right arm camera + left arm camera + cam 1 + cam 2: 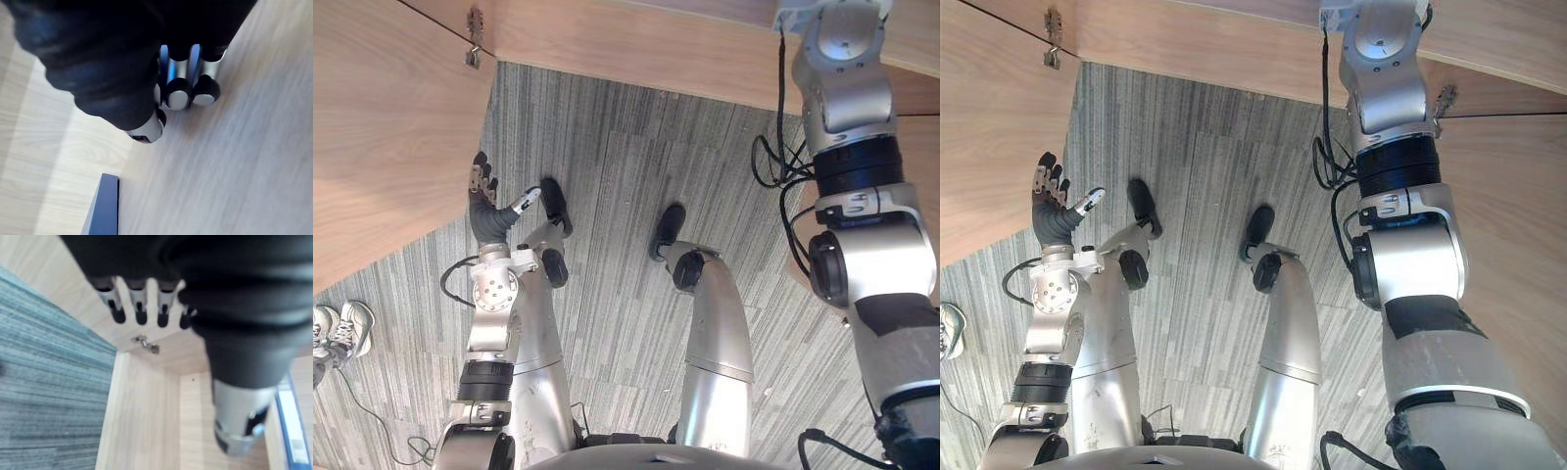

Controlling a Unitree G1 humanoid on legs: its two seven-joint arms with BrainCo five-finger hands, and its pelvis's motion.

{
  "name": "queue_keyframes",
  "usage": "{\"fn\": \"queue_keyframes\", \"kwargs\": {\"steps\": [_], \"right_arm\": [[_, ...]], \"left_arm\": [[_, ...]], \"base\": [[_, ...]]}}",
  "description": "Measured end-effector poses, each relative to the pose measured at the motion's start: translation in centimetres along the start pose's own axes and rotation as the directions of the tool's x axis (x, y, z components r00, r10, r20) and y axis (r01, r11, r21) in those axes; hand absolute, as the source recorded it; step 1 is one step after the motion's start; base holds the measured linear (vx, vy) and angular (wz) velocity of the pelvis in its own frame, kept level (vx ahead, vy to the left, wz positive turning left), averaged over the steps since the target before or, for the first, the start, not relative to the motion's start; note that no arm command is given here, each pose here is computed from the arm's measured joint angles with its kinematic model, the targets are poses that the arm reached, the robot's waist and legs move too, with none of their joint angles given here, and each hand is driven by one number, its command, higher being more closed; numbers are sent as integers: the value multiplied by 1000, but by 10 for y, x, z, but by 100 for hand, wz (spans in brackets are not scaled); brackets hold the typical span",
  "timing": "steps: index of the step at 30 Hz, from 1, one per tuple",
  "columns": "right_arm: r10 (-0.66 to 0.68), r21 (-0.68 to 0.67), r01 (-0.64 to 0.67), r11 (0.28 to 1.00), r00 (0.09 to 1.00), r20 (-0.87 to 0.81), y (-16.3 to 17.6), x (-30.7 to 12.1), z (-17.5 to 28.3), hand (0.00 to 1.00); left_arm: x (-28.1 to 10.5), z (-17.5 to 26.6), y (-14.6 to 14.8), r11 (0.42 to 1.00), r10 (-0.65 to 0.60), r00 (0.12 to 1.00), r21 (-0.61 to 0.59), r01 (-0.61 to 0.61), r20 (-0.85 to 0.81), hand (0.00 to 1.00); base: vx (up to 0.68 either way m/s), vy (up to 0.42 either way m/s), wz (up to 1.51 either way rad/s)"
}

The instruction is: Walk over to the cabinet, pick up the folder, carry it to the office cabinet, place the folder inside the office cabinet, then close the office cabinet door

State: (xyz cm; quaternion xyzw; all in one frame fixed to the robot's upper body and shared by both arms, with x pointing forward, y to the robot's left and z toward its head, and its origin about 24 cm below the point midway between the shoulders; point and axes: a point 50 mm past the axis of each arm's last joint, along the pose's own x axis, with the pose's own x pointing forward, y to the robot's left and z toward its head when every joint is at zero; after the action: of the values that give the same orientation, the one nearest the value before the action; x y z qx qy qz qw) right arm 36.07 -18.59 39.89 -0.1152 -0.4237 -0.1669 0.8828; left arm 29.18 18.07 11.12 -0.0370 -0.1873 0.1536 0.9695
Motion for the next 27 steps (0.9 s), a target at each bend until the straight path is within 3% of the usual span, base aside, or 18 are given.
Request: {"fn": "queue_keyframes", "kwargs": {"steps": [6, 11, 23, 27], "right_arm": [[-7, 16, 7, 1000, 1000, -20, -5, -3, -6, 100], [-7, 57, 5, 998, 999, 36, -12, -29, -10, 100], [-11, 156, -4, 988, 995, 96, -21, -157, -22, 100], [79, 213, -90, 973, 995, 63, -4, -197, -23, 100]], "left_arm": [[0, -3, 1, 1000, 6, 1000, -14, -6, -16, 0], [0, -5, 3, 1000, 13, 1000, -6, -14, -27, 0], [-5, -25, 6, 993, -14, 994, 116, 27, -113, 0], [-17, -36, 9, 987, -25, 986, 153, 51, -167, 0]], "base": [[-34, -8, -2], [-38, -16, -4], [-45, -22, -13], [45, 25, -20]]}}
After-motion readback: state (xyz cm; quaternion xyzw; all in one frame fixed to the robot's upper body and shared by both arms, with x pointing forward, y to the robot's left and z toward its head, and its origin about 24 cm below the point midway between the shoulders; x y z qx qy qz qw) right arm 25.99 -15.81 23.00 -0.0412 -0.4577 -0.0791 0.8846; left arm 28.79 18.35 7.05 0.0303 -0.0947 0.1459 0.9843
